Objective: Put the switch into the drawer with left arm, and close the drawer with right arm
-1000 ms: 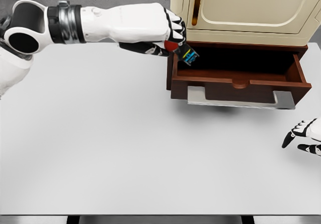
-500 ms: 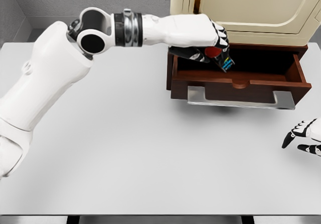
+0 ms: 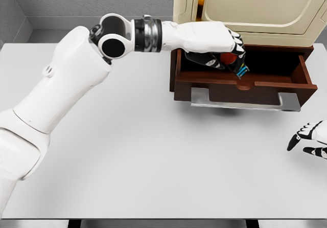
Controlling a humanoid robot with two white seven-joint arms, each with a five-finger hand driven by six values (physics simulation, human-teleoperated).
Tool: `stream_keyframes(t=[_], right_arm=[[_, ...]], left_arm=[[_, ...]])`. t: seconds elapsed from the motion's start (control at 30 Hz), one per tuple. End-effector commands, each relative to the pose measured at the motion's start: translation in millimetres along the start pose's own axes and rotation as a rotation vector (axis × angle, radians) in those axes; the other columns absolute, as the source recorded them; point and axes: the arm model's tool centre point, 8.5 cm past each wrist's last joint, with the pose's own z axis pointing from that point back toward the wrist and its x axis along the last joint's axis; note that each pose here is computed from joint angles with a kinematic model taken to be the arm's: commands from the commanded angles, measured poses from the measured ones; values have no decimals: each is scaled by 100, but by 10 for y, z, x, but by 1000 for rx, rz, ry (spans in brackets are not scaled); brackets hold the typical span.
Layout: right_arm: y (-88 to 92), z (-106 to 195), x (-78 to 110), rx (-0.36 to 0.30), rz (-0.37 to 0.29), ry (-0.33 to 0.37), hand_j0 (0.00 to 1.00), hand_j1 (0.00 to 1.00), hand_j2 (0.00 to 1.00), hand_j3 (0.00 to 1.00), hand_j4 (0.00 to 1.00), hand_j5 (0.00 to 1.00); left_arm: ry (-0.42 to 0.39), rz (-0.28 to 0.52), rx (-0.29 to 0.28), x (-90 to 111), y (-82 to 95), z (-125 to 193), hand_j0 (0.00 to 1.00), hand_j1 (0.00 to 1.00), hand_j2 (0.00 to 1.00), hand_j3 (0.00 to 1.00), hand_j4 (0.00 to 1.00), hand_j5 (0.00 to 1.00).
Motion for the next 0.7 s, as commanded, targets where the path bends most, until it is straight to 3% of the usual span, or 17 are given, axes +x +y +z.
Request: stream_keyframes(t=[0.0, 0.1, 0.23, 0.37, 0.57, 0.6, 0.67], right_arm=[[-7, 1, 1, -3, -5, -1, 55, 55, 55, 55, 55, 55], [3, 1, 1, -1, -7, -1, 55, 55, 55, 55, 55, 55], [9, 1, 1, 0, -8, -1, 55, 55, 55, 55, 55, 55], [9, 1, 1, 0, -8, -1, 55, 55, 55, 55, 55, 55], [-45, 1, 2, -10, 4, -1, 53, 53, 53, 53, 53, 53], [-45, 1, 2, -10, 4, -1, 53, 53, 53, 53, 53, 53], [-46, -2, 3, -10, 4, -2, 53, 53, 53, 53, 53, 53]], left_arm=[[-5, 8, 8, 11, 12, -22, 49, 49, 49, 49, 49, 49], [-8, 12, 14, 12, 24, -28, 53, 53, 53, 53, 53, 53], [-13, 10, 18, 28, 40, -30, 86, 86, 86, 86, 86, 86], [-19, 14, 30, 37, 71, -36, 99, 99, 99, 99, 99, 99], [-20, 20, 61, 28, 144, 24, 100, 100, 100, 100, 100, 100], [-47, 40, 87, 68, 188, 53, 100, 100, 100, 100, 100, 100], [-101, 2, 117, 255, 324, 165, 100, 100, 100, 100, 100, 100]])
